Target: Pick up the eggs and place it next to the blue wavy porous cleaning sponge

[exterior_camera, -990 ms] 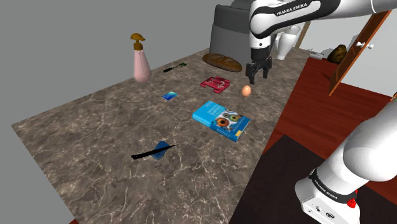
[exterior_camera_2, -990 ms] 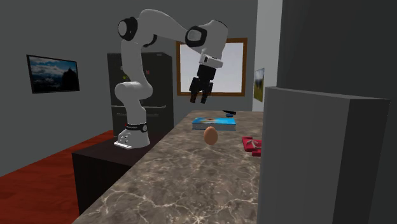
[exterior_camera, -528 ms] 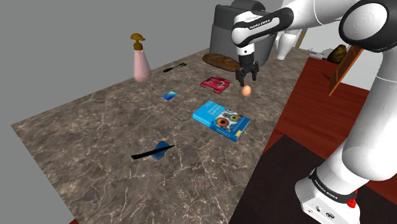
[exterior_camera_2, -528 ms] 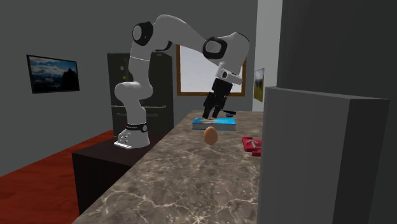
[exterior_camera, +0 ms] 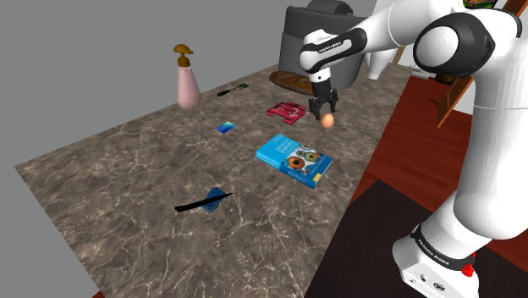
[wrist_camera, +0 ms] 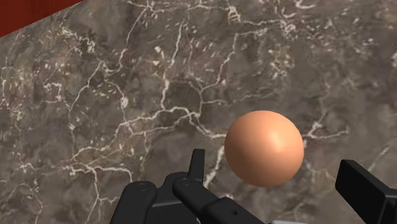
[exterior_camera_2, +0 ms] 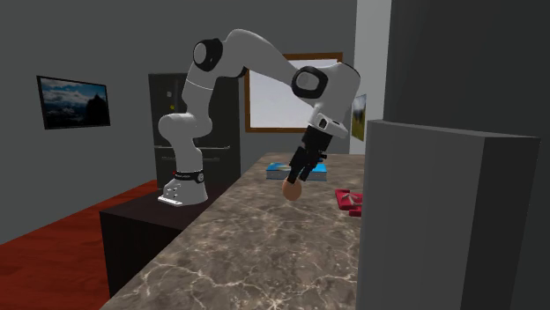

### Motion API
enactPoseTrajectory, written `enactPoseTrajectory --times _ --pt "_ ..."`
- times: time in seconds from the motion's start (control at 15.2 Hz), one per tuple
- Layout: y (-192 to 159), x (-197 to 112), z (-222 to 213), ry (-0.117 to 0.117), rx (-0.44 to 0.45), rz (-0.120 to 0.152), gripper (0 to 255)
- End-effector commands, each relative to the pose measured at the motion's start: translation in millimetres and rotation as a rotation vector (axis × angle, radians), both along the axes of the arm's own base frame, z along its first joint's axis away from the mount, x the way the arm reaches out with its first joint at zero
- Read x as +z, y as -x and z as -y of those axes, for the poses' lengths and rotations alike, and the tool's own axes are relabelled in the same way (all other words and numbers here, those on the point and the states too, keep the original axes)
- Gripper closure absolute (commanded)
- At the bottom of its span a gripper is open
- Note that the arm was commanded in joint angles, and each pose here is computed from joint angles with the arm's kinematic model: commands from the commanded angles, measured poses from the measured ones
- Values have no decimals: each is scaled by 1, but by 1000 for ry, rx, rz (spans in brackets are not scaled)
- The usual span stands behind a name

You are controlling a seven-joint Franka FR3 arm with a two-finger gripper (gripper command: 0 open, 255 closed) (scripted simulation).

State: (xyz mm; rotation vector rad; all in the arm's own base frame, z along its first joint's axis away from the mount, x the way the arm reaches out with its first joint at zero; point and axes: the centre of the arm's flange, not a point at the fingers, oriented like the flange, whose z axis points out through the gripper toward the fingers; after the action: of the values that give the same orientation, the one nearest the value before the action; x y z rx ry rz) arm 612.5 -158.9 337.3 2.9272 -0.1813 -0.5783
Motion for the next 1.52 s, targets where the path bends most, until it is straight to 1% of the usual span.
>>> enactPoseTrajectory --times 0.0,0.13,0.66,0.73,1.32,1.45 --pt "3 -10 2 0 0 0 0" --pt "9 -22 3 0 0 0 0" --pt "9 -22 3 0 0 0 0" --pt "9 -22 3 0 0 0 255" --pt "9 -22 3 0 0 0 255" --pt "9 -12 3 0 0 0 255"
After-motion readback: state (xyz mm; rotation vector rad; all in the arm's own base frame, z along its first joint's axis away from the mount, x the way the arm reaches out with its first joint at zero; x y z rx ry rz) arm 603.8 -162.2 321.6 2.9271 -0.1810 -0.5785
